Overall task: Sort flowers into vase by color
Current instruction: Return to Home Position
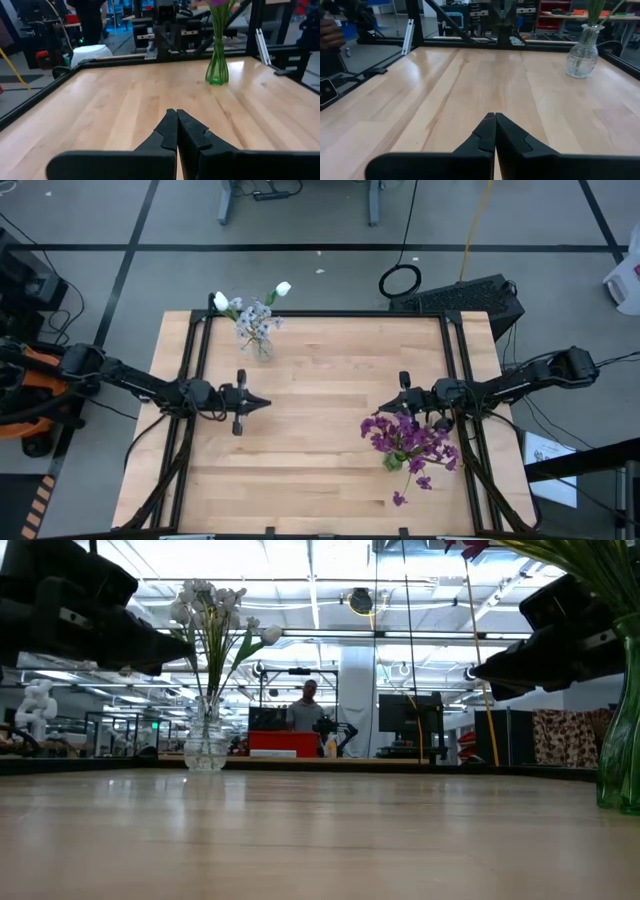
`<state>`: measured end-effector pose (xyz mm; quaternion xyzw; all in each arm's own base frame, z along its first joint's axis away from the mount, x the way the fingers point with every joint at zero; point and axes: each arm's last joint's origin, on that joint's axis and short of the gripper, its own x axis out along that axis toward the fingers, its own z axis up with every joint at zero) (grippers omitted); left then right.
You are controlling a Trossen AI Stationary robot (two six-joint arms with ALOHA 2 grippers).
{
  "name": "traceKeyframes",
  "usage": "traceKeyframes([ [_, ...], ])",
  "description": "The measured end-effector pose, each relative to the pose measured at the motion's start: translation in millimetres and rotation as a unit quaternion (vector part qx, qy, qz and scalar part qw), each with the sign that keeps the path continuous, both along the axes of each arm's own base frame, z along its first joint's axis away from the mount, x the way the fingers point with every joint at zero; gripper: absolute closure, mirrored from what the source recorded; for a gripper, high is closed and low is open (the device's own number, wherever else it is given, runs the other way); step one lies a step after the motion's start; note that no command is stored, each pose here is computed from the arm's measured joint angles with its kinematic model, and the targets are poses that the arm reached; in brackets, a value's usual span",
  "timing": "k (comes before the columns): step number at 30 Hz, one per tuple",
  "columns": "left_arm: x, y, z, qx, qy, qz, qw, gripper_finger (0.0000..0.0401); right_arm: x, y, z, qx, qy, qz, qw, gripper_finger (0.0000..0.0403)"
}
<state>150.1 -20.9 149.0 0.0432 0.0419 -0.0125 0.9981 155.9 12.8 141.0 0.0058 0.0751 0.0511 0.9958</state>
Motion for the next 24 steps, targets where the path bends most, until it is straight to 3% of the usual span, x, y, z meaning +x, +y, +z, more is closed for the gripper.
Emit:
traceKeyframes([
  [12,-2.5,2.3,1.8,-0.011,-0.002,0.034,0.999,0.0399,-1.5,-0.2,-0.2,-0.002,0.008,-0.001,1.000,0.0403],
  [24,-9.1,3.4,3.3,-0.003,0.007,0.033,0.999,0.0399,-9.9,-1.0,6.5,-0.016,0.000,0.000,1.000,0.0403],
])
